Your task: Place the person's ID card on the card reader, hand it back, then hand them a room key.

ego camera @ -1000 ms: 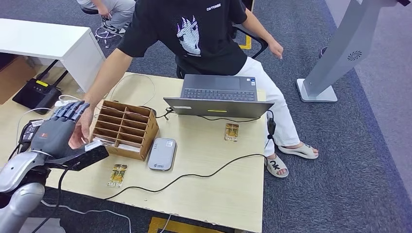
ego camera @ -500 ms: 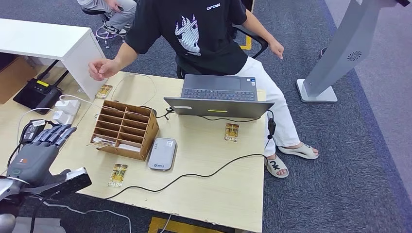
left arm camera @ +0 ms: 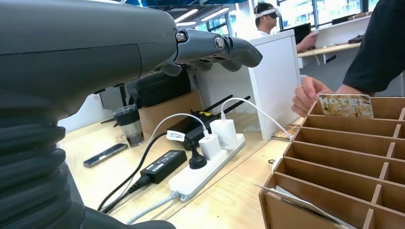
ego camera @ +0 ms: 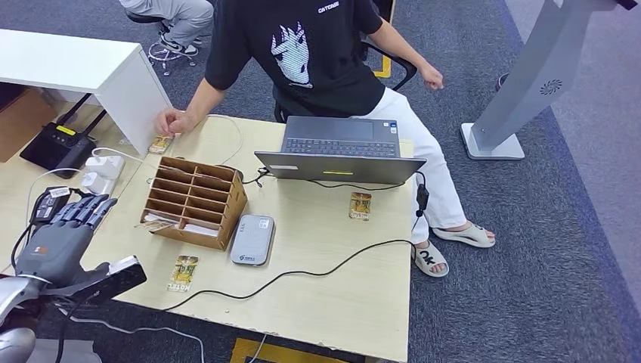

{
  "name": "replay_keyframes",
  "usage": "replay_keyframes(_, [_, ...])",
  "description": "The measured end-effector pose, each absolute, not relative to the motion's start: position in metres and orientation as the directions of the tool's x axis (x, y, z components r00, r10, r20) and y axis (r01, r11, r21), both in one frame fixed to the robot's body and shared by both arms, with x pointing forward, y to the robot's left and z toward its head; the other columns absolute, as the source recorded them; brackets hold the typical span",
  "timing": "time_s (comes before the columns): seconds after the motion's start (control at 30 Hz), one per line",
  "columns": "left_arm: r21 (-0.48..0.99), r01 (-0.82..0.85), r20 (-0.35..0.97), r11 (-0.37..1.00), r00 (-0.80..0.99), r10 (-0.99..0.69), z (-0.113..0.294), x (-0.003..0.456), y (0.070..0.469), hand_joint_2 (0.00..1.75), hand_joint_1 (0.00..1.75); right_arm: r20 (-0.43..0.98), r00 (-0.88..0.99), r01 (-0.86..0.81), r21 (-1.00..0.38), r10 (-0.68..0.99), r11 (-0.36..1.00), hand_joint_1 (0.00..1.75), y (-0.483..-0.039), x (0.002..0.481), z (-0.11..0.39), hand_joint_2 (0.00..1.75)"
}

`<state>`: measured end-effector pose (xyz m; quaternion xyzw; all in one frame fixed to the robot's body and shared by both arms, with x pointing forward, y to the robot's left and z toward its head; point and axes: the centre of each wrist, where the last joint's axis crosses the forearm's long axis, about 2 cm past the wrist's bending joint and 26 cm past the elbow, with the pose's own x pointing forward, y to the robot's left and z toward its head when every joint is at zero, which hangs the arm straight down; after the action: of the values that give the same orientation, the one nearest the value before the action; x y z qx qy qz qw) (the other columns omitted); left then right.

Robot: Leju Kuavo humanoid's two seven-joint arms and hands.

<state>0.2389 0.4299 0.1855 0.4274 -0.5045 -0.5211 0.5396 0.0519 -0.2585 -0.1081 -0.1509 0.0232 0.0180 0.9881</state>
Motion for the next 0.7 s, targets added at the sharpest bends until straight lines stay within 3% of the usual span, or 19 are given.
replay_keyframes(0.4, [0.992,0.081,0.101,0.100,-0.011,-0.995,0.178,0.252,0.427,1.75,0.04,-0.049,0.998,-0.058,-0.295,0.045,0.954,0.00,-0.258,0.052,-0.108,1.75])
replay_keyframes(0.7, [0.988,0.048,0.146,0.147,0.031,-0.989,0.147,0.297,0.395,1.75,0.25,-0.042,0.993,-0.116,-0.294,0.108,0.949,0.00,-0.257,0.057,-0.107,1.75])
